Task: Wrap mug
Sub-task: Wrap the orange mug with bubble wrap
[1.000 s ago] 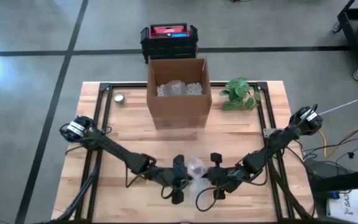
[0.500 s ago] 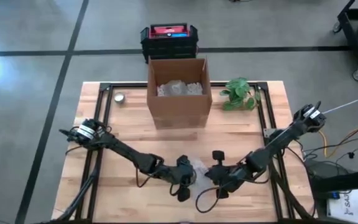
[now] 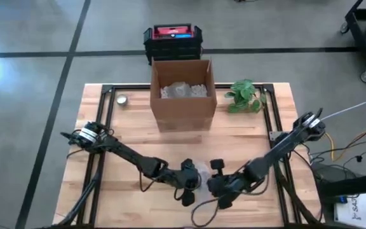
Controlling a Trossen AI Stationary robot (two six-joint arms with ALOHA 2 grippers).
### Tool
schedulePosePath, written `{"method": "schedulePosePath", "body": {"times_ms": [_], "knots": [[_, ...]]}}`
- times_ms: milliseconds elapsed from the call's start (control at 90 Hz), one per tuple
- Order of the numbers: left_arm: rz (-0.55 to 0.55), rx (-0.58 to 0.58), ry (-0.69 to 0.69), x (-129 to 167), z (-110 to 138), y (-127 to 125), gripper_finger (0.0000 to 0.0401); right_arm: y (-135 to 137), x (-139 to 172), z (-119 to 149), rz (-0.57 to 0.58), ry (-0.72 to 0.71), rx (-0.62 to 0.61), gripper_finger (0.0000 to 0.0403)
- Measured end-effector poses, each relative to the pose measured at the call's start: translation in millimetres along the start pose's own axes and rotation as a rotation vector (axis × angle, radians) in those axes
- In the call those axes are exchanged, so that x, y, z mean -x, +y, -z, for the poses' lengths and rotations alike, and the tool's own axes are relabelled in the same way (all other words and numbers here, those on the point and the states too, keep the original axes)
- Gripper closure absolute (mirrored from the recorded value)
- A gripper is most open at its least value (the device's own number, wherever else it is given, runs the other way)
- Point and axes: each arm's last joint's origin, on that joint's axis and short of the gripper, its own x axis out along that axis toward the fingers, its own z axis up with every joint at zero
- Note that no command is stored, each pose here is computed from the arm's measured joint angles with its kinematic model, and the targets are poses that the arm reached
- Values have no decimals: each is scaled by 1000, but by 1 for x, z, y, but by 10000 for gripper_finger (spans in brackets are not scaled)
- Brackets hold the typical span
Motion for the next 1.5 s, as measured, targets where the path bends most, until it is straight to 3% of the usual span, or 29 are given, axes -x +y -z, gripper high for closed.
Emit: {"method": "schedulePosePath", "body": {"times_ms": [233, 444, 589, 1078, 1311, 1500], "knots": [[37, 6, 4, 17, -12, -5, 379, -8, -32, 3, -7, 73, -27, 403], [54, 9, -15, 57, -38, -15, 379, -9, -29, 1, -30, 51, -20, 403], [43, -3, -32, 65, -41, -15, 379, -9, -27, -1, -35, 47, -19, 403], [27, 39, -46, -2, -1, -2, 379, -10, -20, -4, -49, 45, -13, 403], [16, 44, -32, -5, 2, 0, 379, -23, 28, -17, -46, 64, -23, 403], [15, 43, -32, -5, 2, 1, 379, -24, 48, -31, -85, -41, -36, 403]]}}
